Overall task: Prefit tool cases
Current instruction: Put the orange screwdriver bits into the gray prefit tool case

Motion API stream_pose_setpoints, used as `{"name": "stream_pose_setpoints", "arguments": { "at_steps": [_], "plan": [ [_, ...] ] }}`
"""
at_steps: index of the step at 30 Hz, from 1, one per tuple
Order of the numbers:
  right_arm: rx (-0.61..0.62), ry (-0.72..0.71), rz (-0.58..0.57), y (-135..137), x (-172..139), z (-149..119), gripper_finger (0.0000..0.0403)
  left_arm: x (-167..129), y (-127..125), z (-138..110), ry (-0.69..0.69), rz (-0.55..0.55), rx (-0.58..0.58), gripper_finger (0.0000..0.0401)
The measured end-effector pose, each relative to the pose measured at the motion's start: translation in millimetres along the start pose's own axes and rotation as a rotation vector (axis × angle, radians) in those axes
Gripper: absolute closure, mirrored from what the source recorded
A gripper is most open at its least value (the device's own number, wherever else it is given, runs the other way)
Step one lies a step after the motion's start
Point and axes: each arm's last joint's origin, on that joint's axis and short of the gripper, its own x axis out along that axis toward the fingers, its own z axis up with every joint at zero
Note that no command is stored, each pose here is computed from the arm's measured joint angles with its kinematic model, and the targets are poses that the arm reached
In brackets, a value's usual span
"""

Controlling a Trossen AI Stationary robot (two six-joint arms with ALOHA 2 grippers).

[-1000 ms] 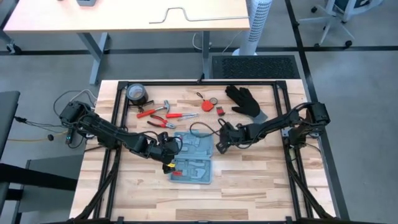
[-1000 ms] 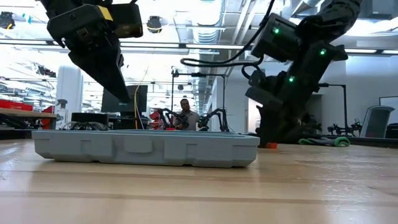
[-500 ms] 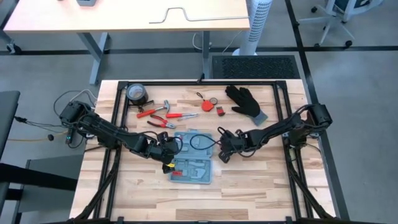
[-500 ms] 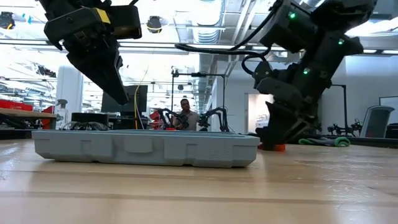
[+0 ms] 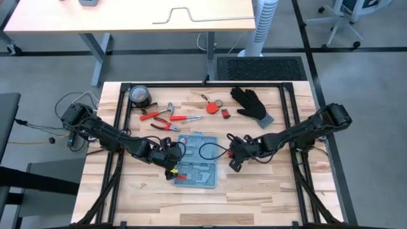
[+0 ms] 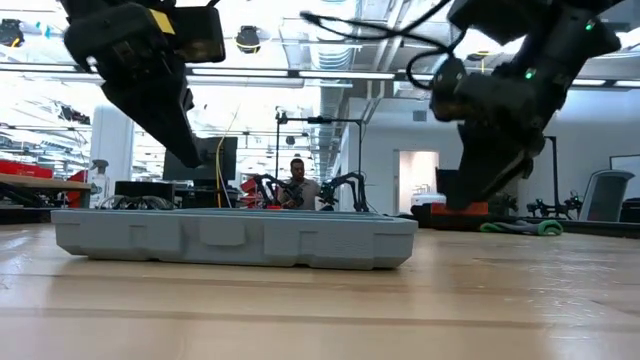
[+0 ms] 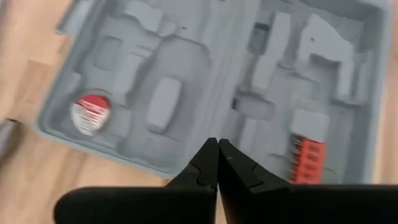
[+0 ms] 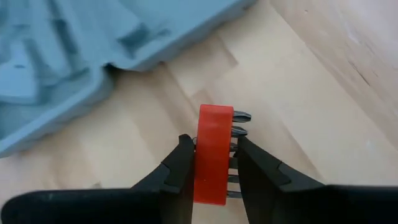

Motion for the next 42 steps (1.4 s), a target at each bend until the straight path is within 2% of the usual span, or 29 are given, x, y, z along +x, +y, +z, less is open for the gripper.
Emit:
{"name": "stream_pose_setpoints", "arguments": {
  "at_steps": [5, 10, 16, 21, 28, 34, 42],
  "plan": [
    [-0.012, -0.041, 0.057, 11.3, -8.8, -2.5, 0.0304, -4.5, -12.4, -5.1, 0.005, -0.066, -0.038, 0.0401],
    [-0.031, -0.072, 0.111, 27.0, -12.6, -0.2, 0.0304, -3.7, -27.4, -4.0, -0.064, -0.121, -0.052, 0.0401],
    [-0.083, -0.103, 0.132, 43.2, -13.5, 11.2, 0.0304, 33.7, -43.7, -10.1, -0.020, -0.195, -0.051, 0.0401],
    [-0.103, -0.127, 0.138, 47.1, -16.0, 18.9, 0.0304, 63.9, -51.8, -12.8, 0.013, -0.176, -0.070, 0.0401],
    [-0.134, -0.129, 0.136, 47.7, -16.5, 19.3, 0.0304, 85.7, -35.8, 2.8, -0.048, -0.185, -0.058, 0.0401],
    [-0.135, -0.130, 0.138, 47.5, -16.4, 19.7, 0.0304, 78.5, -14.4, 17.2, -0.079, -0.152, -0.035, 0.0401],
    [-0.144, -0.152, 0.159, 49.7, -17.0, 21.8, 0.0304, 40.5, -7.9, 38.2, -0.205, -0.199, -0.033, 0.0401]
  ]
}}
